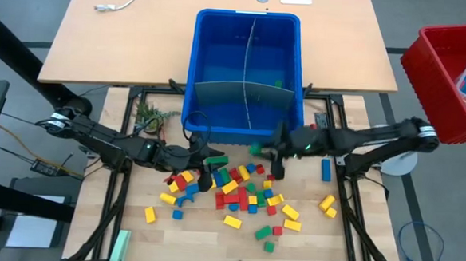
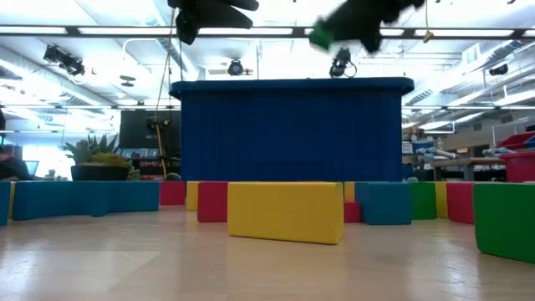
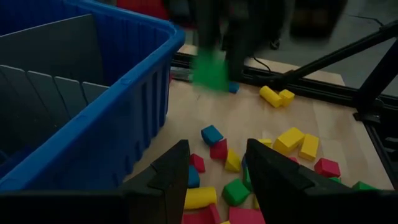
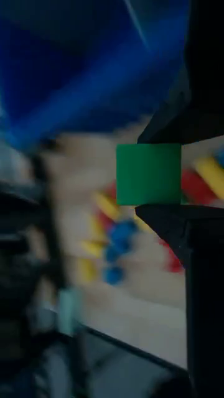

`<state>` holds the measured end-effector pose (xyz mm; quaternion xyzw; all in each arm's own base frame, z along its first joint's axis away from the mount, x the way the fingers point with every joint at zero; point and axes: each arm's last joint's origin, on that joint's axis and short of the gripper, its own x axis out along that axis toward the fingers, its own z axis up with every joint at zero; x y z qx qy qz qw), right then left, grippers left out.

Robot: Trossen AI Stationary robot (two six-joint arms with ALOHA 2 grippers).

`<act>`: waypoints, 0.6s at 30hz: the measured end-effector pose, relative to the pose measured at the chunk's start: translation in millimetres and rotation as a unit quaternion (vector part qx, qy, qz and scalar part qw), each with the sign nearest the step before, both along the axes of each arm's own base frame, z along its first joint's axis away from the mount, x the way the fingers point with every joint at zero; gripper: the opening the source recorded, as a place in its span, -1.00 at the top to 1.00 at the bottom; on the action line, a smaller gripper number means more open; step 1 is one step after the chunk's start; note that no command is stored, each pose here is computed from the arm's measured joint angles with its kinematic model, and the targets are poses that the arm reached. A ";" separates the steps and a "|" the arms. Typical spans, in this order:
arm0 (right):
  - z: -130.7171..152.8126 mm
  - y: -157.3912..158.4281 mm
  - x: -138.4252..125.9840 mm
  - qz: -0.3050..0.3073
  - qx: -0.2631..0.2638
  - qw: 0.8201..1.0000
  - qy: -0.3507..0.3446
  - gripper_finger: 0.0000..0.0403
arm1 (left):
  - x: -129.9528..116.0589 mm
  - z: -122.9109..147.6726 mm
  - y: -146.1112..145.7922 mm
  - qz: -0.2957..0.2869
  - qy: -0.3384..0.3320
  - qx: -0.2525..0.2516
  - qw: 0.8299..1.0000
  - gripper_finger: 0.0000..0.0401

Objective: Sort blocks
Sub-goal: Put the green block with the other green blocks into the blue bin

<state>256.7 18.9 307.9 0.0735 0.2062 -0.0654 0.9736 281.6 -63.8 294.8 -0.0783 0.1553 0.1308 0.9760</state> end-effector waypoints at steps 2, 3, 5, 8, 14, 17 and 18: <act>22.9 -10.4 -6.0 -0.036 -0.039 0.998 -0.035 0.43 | 0.0 0.0 0.0 0.000 0.000 0.000 1.000 0.17; 32.7 -16.6 -8.7 -0.057 -0.061 0.995 -0.047 0.43 | 0.0 0.1 0.0 0.000 0.000 0.000 1.000 0.17; 50.4 -31.7 -12.5 -0.099 -0.101 0.988 -0.065 0.43 | 0.0 0.0 0.0 0.000 0.000 0.000 1.000 0.17; 65.1 -58.6 -17.2 -0.152 -0.147 0.975 -0.062 0.43 | 0.0 0.1 0.0 0.000 0.000 0.000 1.000 0.17; 60.9 -115.8 -27.3 -0.241 -0.176 0.954 -0.007 0.43 | 0.0 0.1 0.0 0.000 -0.001 0.000 1.000 0.17; 53.4 -143.5 -31.2 -0.275 -0.170 0.946 0.015 0.42 | 0.3 0.5 -0.1 0.000 -0.003 -0.001 1.000 0.17; 49.9 -152.2 -32.0 -0.286 -0.167 0.943 0.024 0.42 | 0.3 0.7 -0.1 0.000 -0.004 -0.001 1.000 0.17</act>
